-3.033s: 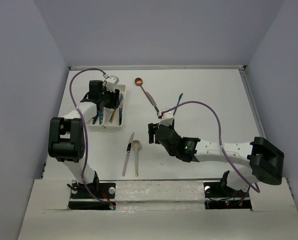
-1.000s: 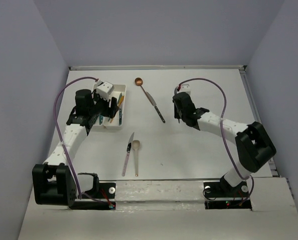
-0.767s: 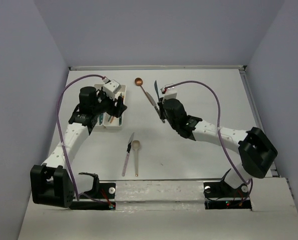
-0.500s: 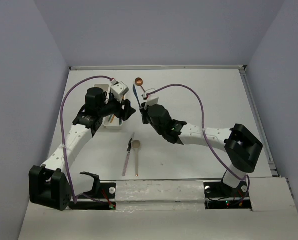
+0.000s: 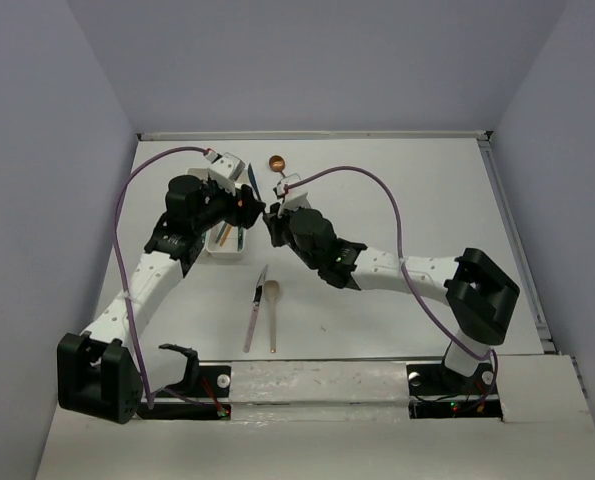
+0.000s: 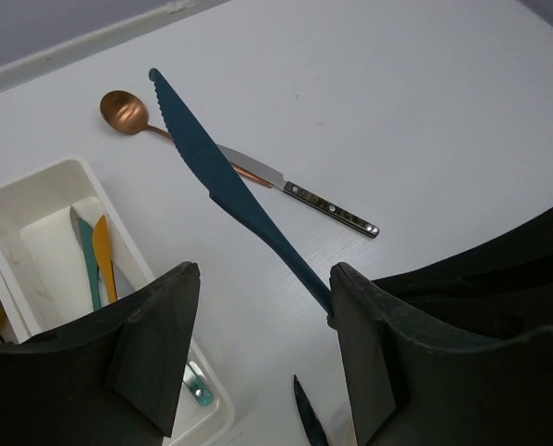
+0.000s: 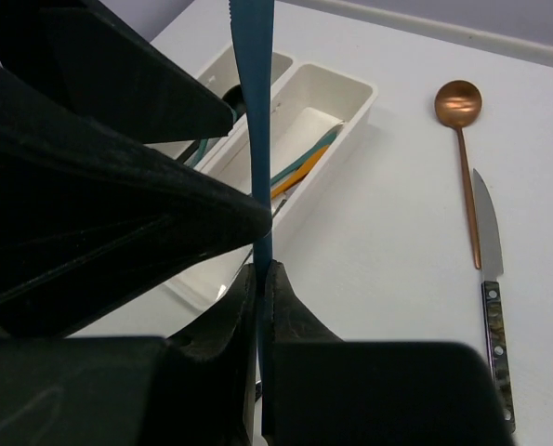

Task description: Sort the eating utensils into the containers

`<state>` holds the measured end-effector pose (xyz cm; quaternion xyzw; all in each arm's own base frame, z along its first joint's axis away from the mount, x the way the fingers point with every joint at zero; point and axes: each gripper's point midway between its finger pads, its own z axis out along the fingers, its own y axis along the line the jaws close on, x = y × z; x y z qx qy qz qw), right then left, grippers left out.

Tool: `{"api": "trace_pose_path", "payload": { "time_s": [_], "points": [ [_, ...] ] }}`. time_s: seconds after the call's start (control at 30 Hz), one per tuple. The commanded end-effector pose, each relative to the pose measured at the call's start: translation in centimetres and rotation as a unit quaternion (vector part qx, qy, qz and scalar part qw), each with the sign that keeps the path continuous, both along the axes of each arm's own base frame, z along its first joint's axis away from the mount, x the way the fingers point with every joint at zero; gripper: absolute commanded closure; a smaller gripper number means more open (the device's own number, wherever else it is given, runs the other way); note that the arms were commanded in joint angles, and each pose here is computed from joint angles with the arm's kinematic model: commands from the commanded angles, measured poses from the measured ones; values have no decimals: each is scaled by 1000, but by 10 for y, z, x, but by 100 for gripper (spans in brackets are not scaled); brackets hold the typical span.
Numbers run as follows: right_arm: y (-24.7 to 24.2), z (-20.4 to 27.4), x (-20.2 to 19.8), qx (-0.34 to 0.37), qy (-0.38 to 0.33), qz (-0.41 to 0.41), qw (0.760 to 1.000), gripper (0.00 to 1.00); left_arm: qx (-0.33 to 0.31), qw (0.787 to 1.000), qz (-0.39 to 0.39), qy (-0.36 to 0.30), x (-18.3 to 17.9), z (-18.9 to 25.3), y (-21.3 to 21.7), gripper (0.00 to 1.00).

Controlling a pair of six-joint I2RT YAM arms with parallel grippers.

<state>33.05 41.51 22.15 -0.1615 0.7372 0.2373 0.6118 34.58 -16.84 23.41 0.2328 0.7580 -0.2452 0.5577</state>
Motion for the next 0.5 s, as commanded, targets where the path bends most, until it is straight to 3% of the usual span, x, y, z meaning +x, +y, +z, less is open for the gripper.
{"api": "trace_pose_path", "payload": {
  "time_s": [0.0, 0.37, 0.47],
  "points": [
    [18, 35, -1, 51, -27, 15, 998, 100, -43, 997, 22, -59, 5, 36, 1, 33],
    [19, 41, -3, 64, -27, 21, 997, 100, -53, 998, -2, 18, 5, 1, -11, 49],
    [22, 37, -2, 63, -24, 21, 997, 100, -62, 997, -19, 40, 2, -7, -18, 57]
  ]
}}
